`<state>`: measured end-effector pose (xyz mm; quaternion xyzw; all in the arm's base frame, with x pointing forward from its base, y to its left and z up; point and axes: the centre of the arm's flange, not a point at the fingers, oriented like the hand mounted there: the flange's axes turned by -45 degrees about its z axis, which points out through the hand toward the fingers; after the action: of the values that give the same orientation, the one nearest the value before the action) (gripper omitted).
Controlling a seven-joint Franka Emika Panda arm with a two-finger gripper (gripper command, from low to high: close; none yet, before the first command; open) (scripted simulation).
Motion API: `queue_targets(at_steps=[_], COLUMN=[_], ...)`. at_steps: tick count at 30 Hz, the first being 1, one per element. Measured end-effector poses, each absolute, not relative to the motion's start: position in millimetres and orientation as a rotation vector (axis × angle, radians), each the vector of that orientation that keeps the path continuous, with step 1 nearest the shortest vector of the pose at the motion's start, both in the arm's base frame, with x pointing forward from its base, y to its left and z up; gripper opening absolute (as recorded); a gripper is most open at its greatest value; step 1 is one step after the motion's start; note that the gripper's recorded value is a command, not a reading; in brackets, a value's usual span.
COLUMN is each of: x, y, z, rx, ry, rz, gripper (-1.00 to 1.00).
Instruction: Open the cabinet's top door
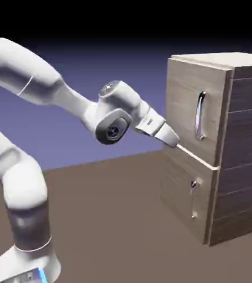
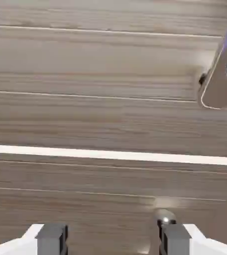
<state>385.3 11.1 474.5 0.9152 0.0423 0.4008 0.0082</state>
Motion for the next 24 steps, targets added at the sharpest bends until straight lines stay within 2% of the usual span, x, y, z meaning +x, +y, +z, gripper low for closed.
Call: queue_targets(at_steps=[12,24], x=[358.6,334.3], y=[23.1,7.3], z=[532.4,562.2], rx=[2.734,2.591], ry=[0.289,0.331], rz=[1.425,1.615], gripper=[0.00,0.00])
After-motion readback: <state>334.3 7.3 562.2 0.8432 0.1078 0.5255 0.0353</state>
